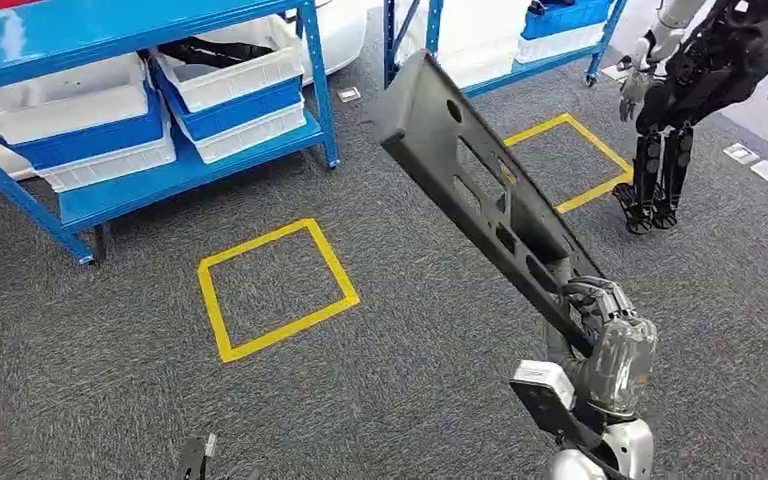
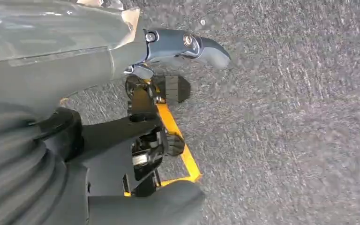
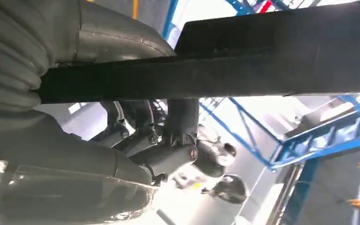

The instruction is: Take the parts from the cabinet and place them on the table.

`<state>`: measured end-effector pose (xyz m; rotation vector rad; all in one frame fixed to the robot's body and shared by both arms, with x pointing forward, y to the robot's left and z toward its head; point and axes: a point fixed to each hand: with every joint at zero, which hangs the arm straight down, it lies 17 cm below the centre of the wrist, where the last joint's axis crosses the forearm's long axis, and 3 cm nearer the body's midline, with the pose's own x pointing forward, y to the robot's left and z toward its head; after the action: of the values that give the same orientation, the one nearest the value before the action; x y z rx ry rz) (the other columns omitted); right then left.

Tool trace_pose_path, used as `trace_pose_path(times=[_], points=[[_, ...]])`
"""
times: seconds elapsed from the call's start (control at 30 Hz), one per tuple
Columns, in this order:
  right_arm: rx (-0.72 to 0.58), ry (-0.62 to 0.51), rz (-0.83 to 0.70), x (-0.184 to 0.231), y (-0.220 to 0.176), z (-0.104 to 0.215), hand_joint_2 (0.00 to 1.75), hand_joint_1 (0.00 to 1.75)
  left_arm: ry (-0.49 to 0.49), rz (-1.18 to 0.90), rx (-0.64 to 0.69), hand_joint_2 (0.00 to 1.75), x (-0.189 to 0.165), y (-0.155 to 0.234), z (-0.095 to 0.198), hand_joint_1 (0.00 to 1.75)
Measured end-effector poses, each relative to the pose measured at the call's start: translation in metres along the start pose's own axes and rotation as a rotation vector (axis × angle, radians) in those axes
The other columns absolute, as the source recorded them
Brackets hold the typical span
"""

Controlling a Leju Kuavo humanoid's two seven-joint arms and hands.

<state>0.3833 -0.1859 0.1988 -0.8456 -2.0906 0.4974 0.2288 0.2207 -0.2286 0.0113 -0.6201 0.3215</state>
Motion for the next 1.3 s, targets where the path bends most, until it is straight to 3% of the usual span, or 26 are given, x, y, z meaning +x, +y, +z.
trace_pose_path(times=[1.3], points=[[-0.006,0.004,-0.063,-0.0028,0.0009,-0.0044,1.75,1.75,0.008,0.013,-0.002,1.75,0.0019,-0.0028,-0.0008,0.0]])
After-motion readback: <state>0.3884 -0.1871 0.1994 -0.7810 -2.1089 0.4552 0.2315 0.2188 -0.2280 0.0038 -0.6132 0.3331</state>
